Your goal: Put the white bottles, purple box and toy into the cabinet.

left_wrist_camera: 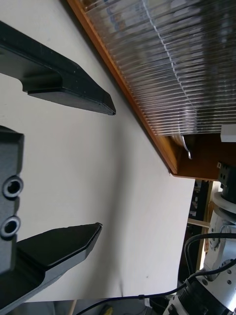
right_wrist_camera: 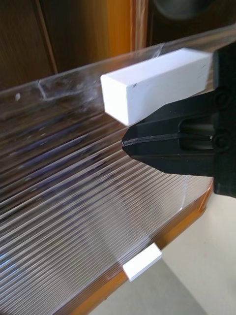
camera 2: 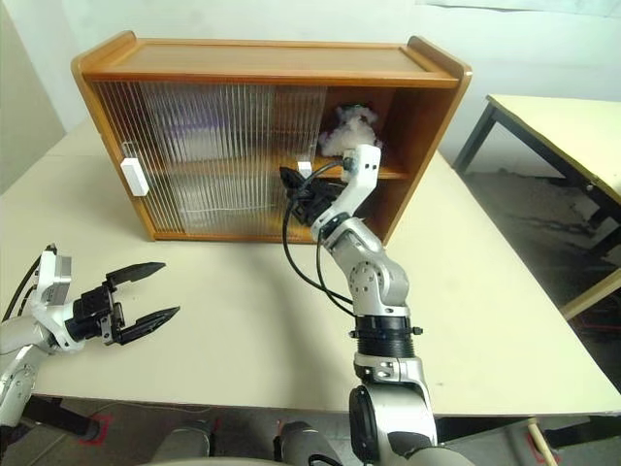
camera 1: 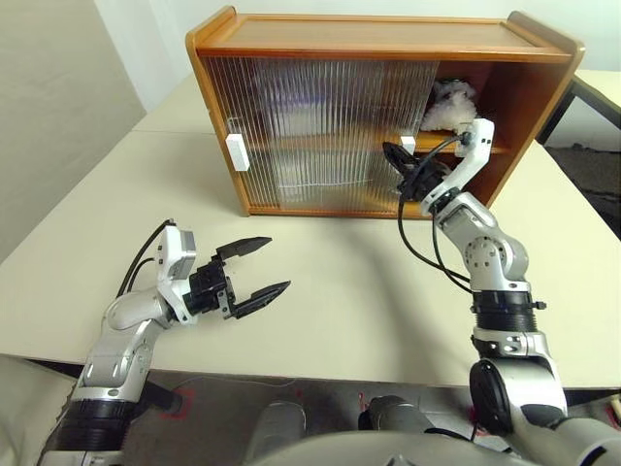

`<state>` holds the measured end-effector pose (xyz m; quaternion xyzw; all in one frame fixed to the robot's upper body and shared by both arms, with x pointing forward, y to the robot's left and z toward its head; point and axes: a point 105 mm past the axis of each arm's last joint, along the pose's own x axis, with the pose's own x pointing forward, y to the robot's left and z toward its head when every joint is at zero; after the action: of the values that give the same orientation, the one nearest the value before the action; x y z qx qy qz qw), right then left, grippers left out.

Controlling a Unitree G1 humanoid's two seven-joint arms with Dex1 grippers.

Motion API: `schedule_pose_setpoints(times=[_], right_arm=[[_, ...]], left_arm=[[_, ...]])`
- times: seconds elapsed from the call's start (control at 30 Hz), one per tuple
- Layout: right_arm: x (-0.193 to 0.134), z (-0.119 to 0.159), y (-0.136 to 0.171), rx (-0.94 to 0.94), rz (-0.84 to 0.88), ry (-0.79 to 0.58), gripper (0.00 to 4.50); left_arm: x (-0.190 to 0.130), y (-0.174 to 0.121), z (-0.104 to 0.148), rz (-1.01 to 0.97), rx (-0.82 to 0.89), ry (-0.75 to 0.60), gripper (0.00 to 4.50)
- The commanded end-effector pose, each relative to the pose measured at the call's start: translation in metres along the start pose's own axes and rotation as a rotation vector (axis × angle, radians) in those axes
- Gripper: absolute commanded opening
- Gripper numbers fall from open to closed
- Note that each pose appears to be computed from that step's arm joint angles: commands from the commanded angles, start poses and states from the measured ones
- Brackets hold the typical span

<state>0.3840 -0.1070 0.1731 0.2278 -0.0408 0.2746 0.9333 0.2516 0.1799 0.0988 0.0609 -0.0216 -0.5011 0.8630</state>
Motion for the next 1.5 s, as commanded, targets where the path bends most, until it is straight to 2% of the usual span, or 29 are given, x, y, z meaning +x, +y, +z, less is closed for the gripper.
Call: schedule_pose_setpoints(times=[0.03, 0.73, 1.5], right_arm=[[-0.007, 0.007, -0.014, -0.047, -0.064, -0.010, 0.02], [-0.032, 0.040, -0.062, -0.184, -0.237, -0.081, 0.02], [-0.060, 0.060, -0.101, -0.314, -0.400, -0.091, 0.02]], left_arm=[[0.001, 0.001, -0.001, -0.010, 0.015, 0.012, 4.50], [0.003, 0.003, -0.004, -0.015, 0.007, 0.008, 4.50], [0.004, 0.006, -0.007, -0.033, 0.003, 0.009, 4.50]])
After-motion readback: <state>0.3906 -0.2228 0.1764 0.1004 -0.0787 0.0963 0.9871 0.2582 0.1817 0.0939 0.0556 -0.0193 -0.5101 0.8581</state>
